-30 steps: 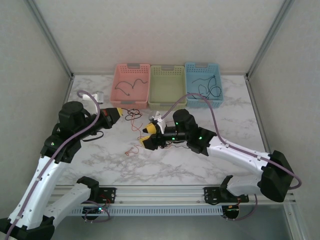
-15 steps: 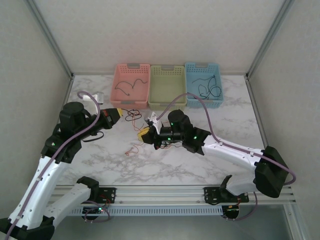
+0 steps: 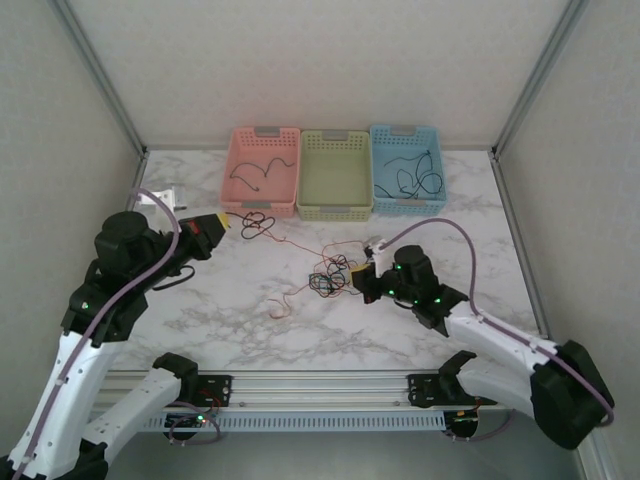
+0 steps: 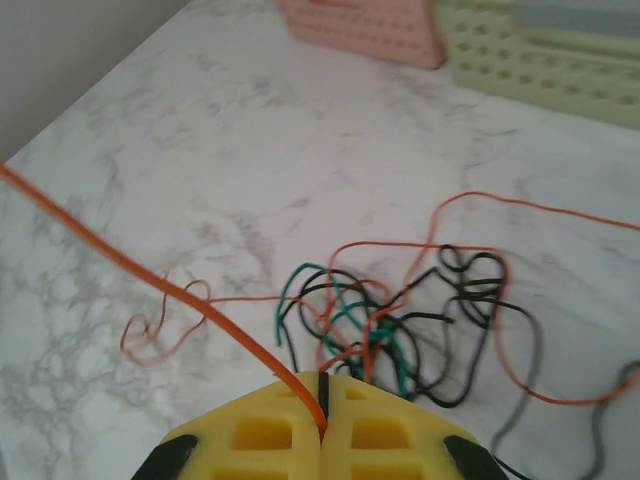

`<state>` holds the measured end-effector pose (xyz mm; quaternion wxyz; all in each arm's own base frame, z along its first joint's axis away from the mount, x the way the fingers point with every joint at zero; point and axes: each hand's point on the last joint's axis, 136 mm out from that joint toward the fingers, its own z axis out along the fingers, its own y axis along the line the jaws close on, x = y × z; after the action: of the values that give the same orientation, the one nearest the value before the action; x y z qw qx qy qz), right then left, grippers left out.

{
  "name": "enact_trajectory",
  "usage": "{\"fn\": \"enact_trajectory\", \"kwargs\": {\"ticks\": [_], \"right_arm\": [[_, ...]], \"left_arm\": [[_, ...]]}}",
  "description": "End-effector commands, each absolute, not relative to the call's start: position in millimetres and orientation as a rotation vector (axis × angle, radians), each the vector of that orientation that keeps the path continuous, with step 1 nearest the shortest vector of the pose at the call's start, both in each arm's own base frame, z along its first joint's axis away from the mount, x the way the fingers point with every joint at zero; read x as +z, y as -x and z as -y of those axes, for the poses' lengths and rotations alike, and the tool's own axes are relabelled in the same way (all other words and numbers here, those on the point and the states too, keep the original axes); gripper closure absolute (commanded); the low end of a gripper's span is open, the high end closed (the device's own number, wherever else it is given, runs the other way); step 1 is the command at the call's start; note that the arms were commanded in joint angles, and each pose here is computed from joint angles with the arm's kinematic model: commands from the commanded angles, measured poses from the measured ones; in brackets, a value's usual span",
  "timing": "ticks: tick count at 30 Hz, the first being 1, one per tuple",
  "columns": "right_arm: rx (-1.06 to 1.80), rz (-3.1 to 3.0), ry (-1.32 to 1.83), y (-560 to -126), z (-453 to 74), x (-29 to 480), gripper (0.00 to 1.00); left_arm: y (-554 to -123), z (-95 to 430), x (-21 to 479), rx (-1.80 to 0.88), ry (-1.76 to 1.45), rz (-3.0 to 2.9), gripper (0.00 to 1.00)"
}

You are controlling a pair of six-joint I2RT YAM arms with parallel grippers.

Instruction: Untangle the cables

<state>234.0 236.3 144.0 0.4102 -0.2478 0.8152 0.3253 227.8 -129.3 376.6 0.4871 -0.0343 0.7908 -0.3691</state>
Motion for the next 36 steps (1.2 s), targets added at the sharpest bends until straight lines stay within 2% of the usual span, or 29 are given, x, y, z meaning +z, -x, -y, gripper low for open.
{"fn": "enact_trajectory", "kwargs": {"ticks": [1,14,28,36], "right_arm": [[0.734,-2.079,0.515,-240,-215,136,1.0],[0.514,-2.132,0.159,-267,-141,126,1.0],[0.392,-2.171,0.024,-274,-109,115,1.0],[0.364,-2.178,-0.014,-275,-100,113,1.0]], "left_arm": [[-224,116,398,-0.843,0.102,-1.849,1.0],[-210,66,413,-0.623,0.247,-1.772,1.0],[-192,16,428,-0.379,0.364,-1.692,1.0],[-189,6,429,-0.32,0.378,-1.686,1.0]]}}
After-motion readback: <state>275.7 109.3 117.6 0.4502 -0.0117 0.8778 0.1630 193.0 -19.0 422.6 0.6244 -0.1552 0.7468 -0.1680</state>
